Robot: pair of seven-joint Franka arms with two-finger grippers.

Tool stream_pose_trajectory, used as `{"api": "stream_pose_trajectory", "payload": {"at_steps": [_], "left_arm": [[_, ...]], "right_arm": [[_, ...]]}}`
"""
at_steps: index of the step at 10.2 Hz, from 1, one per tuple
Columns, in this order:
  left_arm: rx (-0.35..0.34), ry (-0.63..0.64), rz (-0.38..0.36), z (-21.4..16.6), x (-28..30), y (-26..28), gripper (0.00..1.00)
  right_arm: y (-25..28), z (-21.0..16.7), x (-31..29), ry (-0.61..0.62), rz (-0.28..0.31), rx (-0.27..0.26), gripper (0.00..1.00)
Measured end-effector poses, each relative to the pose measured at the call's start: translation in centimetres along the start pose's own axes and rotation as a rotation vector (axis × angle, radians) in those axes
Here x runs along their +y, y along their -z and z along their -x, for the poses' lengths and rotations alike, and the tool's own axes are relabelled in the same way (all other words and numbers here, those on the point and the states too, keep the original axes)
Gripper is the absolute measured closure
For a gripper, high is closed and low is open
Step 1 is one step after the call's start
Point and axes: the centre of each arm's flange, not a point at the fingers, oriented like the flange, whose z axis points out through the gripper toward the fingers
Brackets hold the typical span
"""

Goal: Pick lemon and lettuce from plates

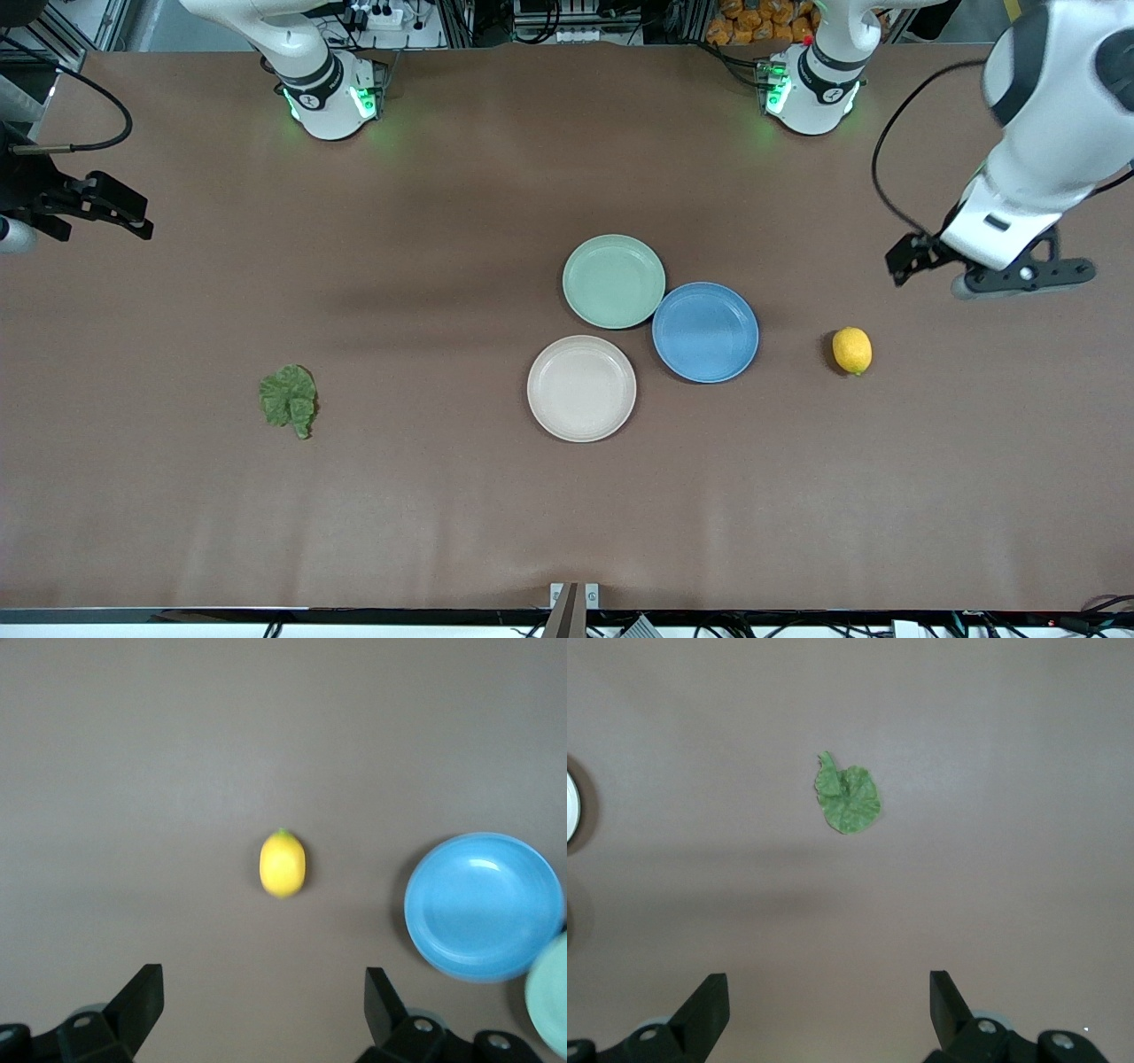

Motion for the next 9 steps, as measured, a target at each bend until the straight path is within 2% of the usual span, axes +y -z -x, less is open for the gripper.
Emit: {"api": "stream_pose_trajectory", "payload": {"at_steps": [1,4,6,9], "left_arm": [[-0.001,-0.008,0.032,-0.4,0.2,2.3,0.0],[0.021,-0.023,0.101,-1.2,-0.9,4.2,0.0],[0.07,-0.021,0.109,-1.1,-1.4,6.8,0.0],[0.089,-0.018,0.11,-0.5,-1.7,8.1,0.0]], "right_arm": [[0.1,-0.1,0.0,0.001,0.0,0.007,0.0],[0.2,-0.2,0.0,0.002,0.0,0.021,0.0],[0.2,-0.2,0.0,0.002,0.0,0.023,0.0],[0.7,0.0,-0.1,0.002,-0.021,0.037,0.0]]}}
